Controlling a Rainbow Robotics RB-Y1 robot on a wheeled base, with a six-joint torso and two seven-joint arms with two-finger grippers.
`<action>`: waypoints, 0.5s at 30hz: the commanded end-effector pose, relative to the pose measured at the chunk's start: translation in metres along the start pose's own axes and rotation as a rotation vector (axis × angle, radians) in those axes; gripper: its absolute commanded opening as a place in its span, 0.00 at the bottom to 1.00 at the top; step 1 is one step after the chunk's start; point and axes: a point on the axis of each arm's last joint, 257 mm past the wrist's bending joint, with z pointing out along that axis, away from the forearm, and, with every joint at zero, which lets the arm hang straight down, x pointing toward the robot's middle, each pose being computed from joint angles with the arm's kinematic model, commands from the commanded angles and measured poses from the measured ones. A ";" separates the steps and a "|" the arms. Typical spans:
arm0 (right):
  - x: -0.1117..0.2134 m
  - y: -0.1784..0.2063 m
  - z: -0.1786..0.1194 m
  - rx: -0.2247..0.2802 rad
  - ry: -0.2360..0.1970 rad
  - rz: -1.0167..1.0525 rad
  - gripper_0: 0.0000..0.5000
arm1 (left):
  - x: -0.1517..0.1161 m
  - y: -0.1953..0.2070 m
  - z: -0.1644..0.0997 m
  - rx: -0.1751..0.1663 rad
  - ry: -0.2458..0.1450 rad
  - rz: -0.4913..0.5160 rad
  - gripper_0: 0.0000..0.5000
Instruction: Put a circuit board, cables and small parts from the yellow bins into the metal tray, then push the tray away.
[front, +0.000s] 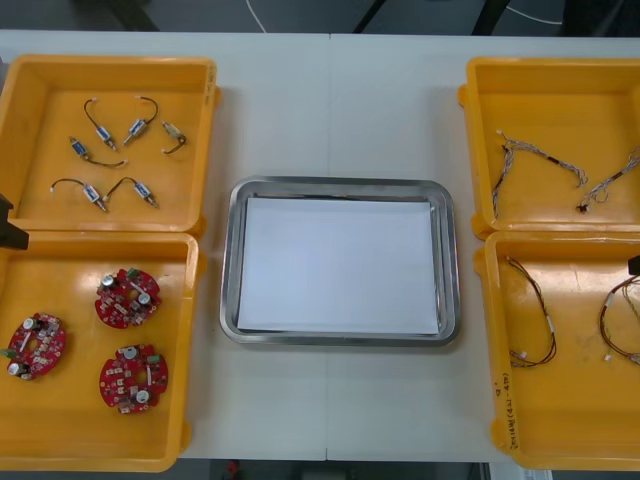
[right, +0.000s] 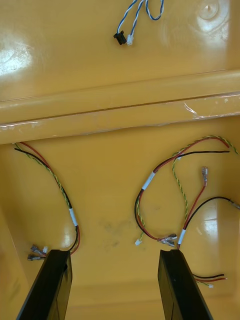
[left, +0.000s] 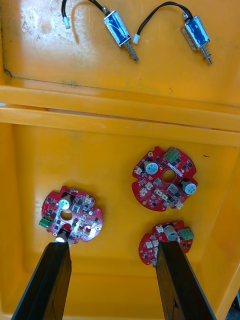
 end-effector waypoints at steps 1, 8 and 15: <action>-0.001 -0.002 -0.007 0.003 -0.024 -0.004 1.00 | -0.006 0.014 -0.016 -0.048 -0.029 0.101 1.00; -0.001 -0.002 -0.007 0.003 -0.024 -0.004 1.00 | -0.006 0.014 -0.016 -0.048 -0.029 0.101 1.00; -0.001 -0.002 -0.007 0.003 -0.024 -0.004 1.00 | -0.006 0.014 -0.016 -0.048 -0.029 0.101 1.00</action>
